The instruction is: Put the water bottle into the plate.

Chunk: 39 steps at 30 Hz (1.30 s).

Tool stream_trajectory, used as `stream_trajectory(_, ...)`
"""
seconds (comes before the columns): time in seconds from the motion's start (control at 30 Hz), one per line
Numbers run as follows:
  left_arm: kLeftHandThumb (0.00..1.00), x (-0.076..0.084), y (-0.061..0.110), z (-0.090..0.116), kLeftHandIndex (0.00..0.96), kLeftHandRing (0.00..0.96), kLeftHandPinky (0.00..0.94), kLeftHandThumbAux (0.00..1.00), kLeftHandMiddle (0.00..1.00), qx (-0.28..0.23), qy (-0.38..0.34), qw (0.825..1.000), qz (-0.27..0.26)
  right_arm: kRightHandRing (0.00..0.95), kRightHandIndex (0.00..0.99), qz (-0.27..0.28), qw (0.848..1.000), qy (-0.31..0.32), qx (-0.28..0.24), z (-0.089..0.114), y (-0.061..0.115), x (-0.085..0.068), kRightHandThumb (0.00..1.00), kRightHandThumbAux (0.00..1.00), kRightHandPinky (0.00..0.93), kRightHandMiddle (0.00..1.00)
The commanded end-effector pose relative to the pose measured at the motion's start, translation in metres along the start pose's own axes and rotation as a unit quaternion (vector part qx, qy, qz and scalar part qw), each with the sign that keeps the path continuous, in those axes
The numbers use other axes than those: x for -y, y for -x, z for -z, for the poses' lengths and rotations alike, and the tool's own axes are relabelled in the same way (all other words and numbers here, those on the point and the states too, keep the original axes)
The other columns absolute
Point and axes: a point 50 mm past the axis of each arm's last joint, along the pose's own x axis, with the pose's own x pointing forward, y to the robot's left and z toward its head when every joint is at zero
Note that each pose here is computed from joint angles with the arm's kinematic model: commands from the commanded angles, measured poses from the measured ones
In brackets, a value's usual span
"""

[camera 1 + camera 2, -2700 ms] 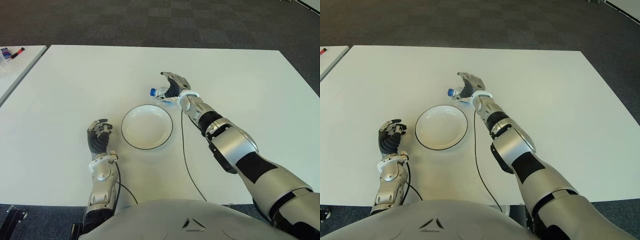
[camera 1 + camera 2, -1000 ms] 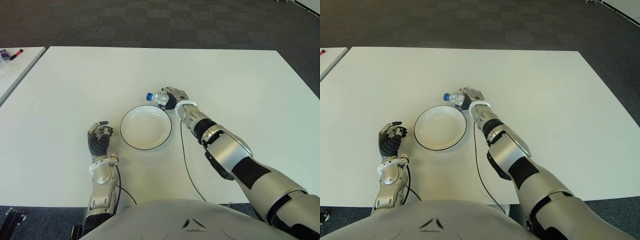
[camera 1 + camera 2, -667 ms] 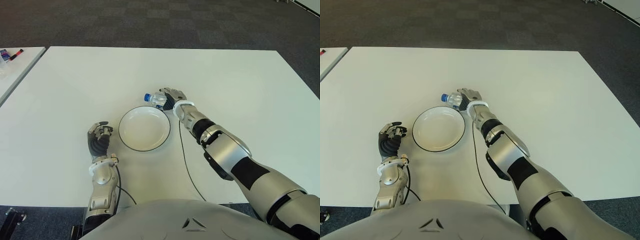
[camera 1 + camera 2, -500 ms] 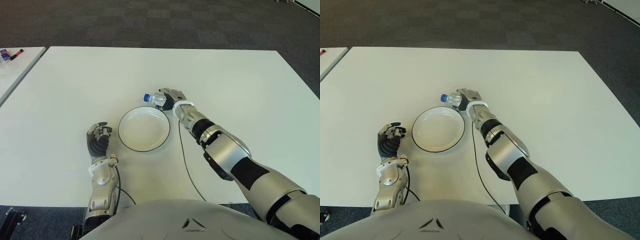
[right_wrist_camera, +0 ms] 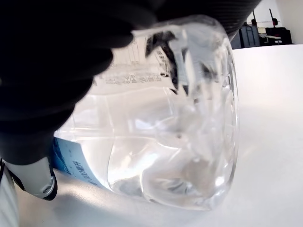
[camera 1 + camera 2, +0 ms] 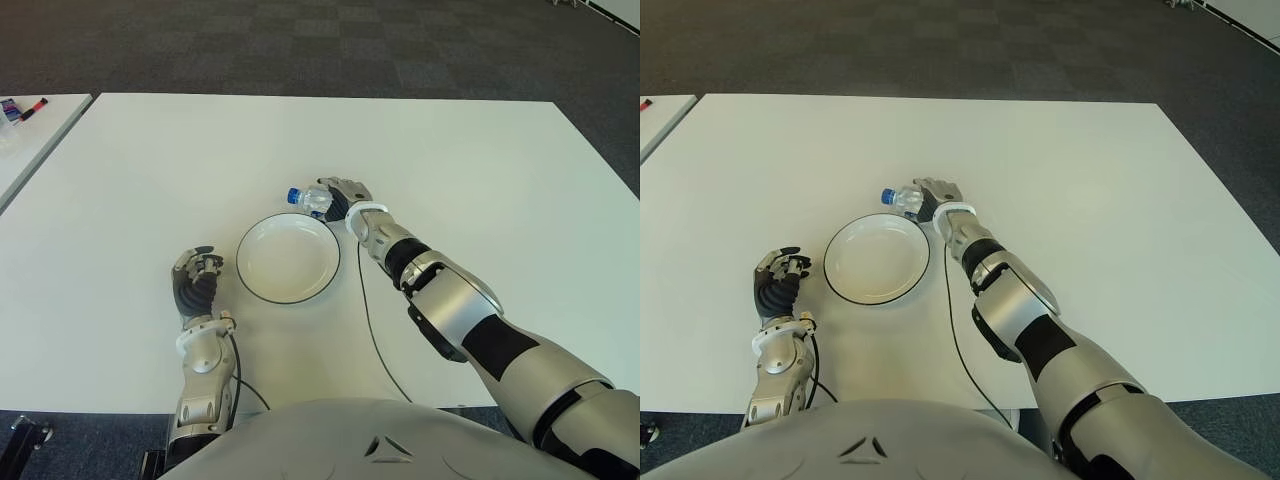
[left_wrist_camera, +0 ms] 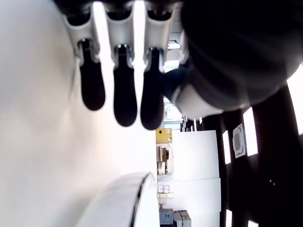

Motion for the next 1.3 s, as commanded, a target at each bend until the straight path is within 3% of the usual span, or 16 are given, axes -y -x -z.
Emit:
stream_trajectory(0.03,0.684,0.0126,0.0068,0.0018,0.42,0.502,0.462,0.724,0.523,-0.022,0.028,0.999,-0.001,0.168,0.015,-0.061,0.998,-0.014,-0.015,0.0101,0.0101,-0.0366,0.0,0.611,0.221,0.129)
stream_trajectory(0.4,0.69,0.013,0.0046,0.0001,0.427,0.554,0.525,0.722,0.565,-0.013,0.04,0.999,-0.01,0.223,0.022,-0.054,0.998,-0.018,0.003,0.0063,0.0105,-0.0373,0.0,0.622,0.291,0.168)
stream_trajectory(0.6,0.689,0.0131,0.004,0.001,0.427,0.57,0.514,0.722,0.579,-0.016,0.036,0.999,-0.008,0.252,0.024,-0.052,0.998,-0.017,0.009,0.0053,0.0107,-0.0377,0.0,0.63,0.323,0.187)
stream_trajectory(1.07,0.692,0.0133,0.0037,0.0002,0.428,0.555,0.506,0.72,0.56,-0.008,0.032,0.999,-0.003,0.255,0.028,-0.053,0.999,-0.008,0.008,0.008,0.0118,-0.04,0.035,0.638,0.328,0.181)
stream_trajectory(1.3,0.698,0.0149,0.0035,-0.0015,0.429,0.565,0.502,0.718,0.568,-0.001,0.039,0.999,0.003,0.221,0.025,-0.054,0.999,0.002,0.008,0.009,0.0123,-0.0411,0.092,0.61,0.278,0.158)
